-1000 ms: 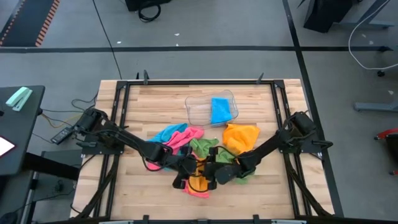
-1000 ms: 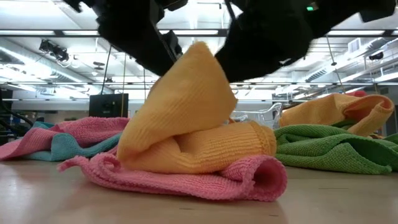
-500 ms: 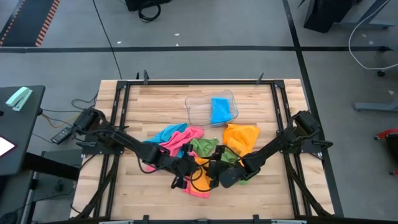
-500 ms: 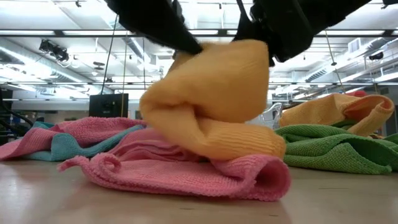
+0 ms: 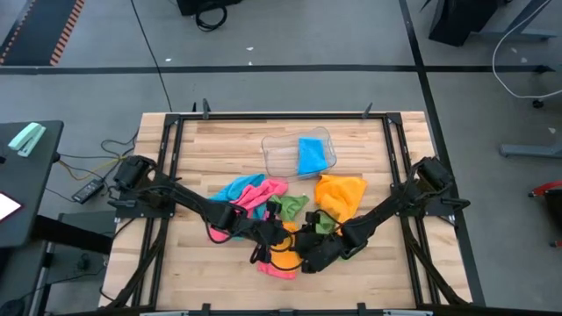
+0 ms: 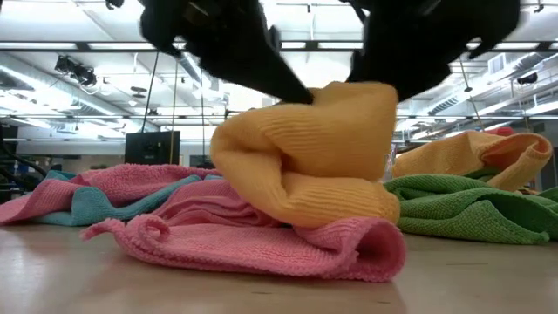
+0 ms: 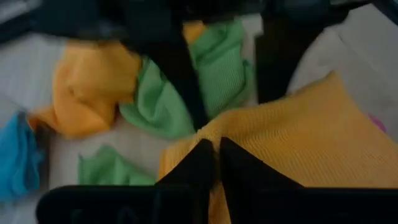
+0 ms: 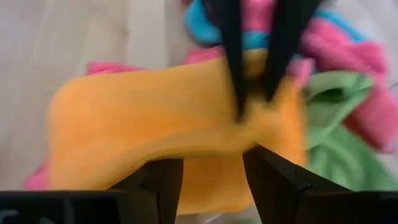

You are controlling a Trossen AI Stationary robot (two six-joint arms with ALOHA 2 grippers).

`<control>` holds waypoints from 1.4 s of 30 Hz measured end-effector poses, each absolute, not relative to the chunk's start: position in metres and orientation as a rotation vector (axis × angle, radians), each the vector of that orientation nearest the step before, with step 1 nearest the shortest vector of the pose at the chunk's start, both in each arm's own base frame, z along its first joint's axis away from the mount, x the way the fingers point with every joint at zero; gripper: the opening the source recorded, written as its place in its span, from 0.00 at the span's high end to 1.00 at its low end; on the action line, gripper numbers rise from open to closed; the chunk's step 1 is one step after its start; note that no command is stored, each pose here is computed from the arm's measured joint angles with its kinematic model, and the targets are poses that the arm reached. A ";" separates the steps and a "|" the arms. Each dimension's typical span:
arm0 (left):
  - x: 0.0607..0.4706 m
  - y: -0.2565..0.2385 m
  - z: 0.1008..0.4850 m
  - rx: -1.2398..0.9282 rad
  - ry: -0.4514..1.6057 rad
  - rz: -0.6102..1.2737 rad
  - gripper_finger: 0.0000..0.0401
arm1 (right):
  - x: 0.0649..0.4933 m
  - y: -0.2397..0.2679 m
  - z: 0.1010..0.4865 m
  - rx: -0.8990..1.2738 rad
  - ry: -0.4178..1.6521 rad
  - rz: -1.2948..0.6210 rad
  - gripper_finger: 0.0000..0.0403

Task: Fold microfiber towels
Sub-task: Fold the left yellow microfiber cloth

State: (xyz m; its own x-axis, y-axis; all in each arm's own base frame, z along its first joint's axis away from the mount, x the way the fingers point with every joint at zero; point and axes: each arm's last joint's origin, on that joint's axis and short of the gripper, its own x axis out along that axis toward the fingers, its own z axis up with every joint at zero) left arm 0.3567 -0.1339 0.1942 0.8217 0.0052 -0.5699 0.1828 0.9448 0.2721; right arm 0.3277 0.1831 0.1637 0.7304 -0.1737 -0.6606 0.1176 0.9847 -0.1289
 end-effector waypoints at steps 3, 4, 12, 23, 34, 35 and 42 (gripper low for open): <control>0.359 -0.134 0.197 0.370 0.565 -0.110 0.83 | 0.328 0.185 0.162 -0.054 0.744 -0.136 0.57; 0.359 -0.134 0.197 0.374 0.562 -0.111 0.81 | 0.327 0.185 0.161 -0.048 0.749 -0.135 0.57; 0.359 -0.131 0.195 0.355 0.587 -0.090 0.71 | 0.319 0.206 0.163 -0.028 0.693 -0.108 0.57; 0.349 -0.139 0.214 0.365 0.549 -0.154 0.72 | 0.320 0.208 0.135 -0.022 0.673 -0.165 0.57; 0.336 -0.147 0.200 0.276 0.715 -0.282 0.79 | 0.320 0.211 0.137 0.042 0.657 -0.164 0.57; 0.338 -0.146 0.196 0.283 0.723 -0.262 0.80 | 0.320 0.211 0.137 0.047 0.653 -0.161 0.57; 0.355 -0.133 0.169 0.289 0.753 -0.182 0.84 | 0.330 0.223 0.121 0.141 0.593 -0.090 0.57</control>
State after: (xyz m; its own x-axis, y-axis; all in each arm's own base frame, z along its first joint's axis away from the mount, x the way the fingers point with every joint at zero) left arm 0.3548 -0.1331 0.1690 0.7162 -0.0596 -0.6953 0.2650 0.9450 0.1919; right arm 0.3303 0.2227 0.1209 0.8257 -0.0442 -0.5624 0.1254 0.9864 0.1066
